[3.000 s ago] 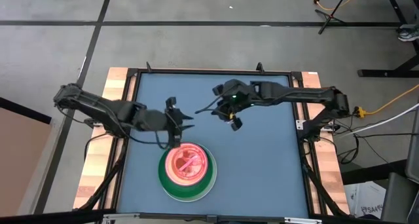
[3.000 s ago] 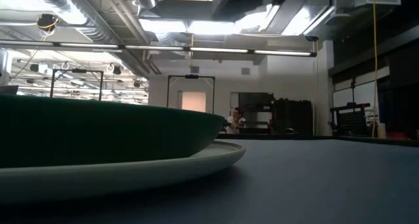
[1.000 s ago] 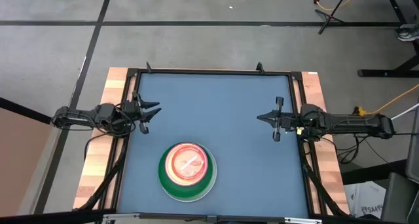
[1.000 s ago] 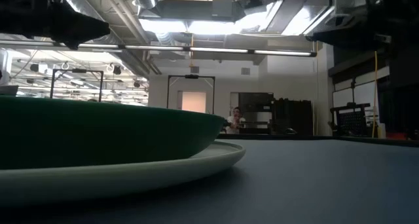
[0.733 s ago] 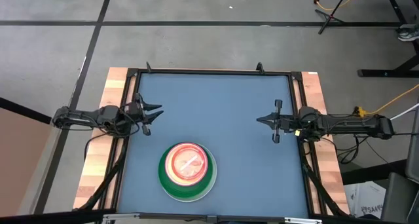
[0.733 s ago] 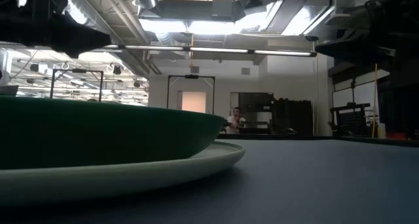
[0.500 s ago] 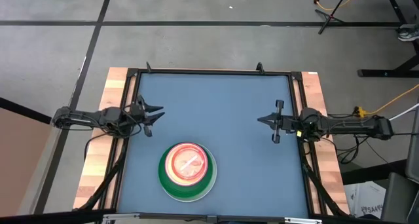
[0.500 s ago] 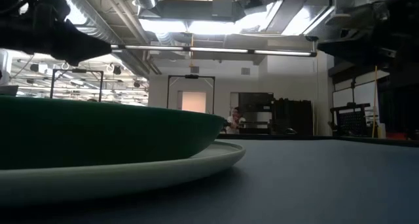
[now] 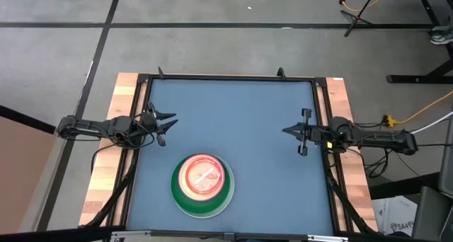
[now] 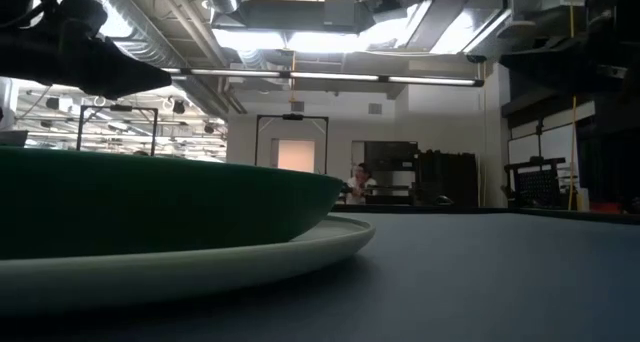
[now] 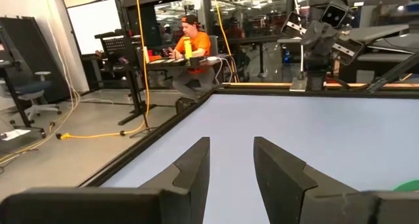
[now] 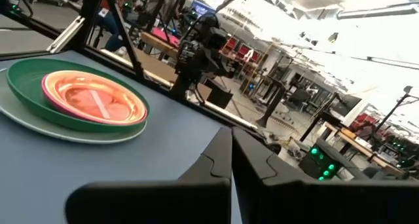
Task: Stack plastic plates
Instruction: Return to Home Position
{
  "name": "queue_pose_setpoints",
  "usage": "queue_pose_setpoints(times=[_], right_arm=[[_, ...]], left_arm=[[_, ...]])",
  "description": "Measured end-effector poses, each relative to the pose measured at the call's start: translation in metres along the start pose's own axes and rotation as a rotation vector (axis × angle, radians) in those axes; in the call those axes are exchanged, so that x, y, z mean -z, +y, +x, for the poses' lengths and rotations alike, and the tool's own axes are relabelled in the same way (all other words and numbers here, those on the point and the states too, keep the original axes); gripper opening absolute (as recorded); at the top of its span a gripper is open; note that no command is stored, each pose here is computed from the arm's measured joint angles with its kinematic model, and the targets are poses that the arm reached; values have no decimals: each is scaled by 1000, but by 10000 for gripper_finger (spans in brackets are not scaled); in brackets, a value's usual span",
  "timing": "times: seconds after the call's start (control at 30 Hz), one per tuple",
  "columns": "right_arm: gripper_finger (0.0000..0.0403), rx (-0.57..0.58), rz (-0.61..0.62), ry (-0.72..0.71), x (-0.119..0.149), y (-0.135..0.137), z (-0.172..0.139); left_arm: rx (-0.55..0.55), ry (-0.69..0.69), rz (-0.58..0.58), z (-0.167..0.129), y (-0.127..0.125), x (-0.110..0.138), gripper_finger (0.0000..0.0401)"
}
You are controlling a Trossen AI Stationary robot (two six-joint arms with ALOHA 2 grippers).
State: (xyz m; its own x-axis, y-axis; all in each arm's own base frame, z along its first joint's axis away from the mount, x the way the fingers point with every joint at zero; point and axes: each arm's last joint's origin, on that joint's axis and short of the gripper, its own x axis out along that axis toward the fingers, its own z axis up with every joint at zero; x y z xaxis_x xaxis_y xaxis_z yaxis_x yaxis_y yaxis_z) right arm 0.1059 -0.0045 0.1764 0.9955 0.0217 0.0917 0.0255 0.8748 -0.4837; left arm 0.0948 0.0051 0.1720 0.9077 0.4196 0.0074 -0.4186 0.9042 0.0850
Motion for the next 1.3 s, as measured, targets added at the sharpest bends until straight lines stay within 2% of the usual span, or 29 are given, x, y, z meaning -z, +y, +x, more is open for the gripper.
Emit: queue_pose_setpoints(times=[0.4,0.73,0.9,1.3], right_arm=[[0,20,-6,-7,0,0,-9],[0,139,-5,70,2,-3,-10],[0,149,24,135,8,-1,-10],[0,158,15,143,8,-2,-10]], left_arm=[[3,-1,-5,0,0,0,111],[6,-1,-6,0,0,0,111],[5,-1,-6,0,0,0,111],[14,-1,-7,0,0,0,111]])
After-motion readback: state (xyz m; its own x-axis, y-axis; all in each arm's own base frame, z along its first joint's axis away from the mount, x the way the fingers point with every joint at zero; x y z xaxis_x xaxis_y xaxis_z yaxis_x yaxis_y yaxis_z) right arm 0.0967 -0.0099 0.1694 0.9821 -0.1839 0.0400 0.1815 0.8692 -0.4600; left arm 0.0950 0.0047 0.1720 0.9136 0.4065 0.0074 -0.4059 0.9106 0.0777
